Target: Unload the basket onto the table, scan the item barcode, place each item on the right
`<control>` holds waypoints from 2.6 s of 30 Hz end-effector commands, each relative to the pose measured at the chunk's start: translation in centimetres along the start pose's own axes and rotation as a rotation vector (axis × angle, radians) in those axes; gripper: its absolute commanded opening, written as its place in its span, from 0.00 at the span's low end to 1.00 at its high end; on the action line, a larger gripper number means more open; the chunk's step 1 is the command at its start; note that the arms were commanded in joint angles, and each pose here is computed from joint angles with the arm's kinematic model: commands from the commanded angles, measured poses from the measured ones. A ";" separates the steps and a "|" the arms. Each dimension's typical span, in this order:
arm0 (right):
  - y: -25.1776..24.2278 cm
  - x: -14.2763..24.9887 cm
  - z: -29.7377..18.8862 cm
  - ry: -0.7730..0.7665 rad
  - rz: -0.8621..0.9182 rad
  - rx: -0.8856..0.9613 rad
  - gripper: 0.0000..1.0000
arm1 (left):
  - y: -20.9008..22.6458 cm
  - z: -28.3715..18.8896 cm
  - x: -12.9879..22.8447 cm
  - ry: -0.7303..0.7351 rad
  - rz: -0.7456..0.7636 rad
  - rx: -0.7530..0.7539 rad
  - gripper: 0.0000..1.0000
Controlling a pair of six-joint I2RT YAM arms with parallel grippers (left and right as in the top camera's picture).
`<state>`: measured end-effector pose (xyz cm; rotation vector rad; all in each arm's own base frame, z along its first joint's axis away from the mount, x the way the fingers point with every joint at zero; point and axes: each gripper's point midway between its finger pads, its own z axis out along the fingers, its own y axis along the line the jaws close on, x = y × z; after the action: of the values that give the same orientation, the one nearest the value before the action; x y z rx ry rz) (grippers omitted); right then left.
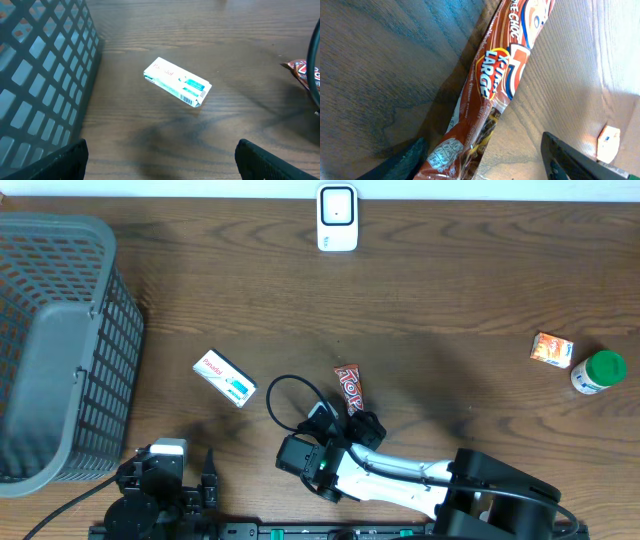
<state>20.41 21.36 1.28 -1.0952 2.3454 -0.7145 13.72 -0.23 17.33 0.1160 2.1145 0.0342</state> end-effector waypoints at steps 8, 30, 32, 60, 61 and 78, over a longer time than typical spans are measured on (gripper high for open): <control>2.6 3.5 2.3 0.142 -0.069 -0.124 0.51 | 0.0 0.0 0.0 -0.004 -0.004 -0.002 0.93; 4.9 -3.6 -6.8 0.101 0.038 -0.608 0.01 | 0.0 0.0 0.0 -0.003 -0.004 -0.002 0.93; 5.2 -5.0 -9.6 0.092 0.062 -0.803 0.01 | 0.0 0.0 0.0 -0.004 -0.004 -0.002 0.93; -3.4 -9.7 -11.3 0.312 0.729 -1.891 0.01 | 0.0 0.0 0.0 -0.003 -0.004 -0.002 0.93; -3.4 -9.9 -11.8 0.312 0.724 -1.918 0.01 | 0.0 0.0 0.0 -0.003 -0.004 -0.002 0.93; -2.6 -10.1 -13.5 0.335 0.689 -1.974 0.01 | 0.0 0.0 0.0 -0.003 -0.004 -0.002 0.93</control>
<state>20.24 31.14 14.33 -0.3763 2.9458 2.1026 13.72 -0.22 17.32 0.1159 2.1153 0.0347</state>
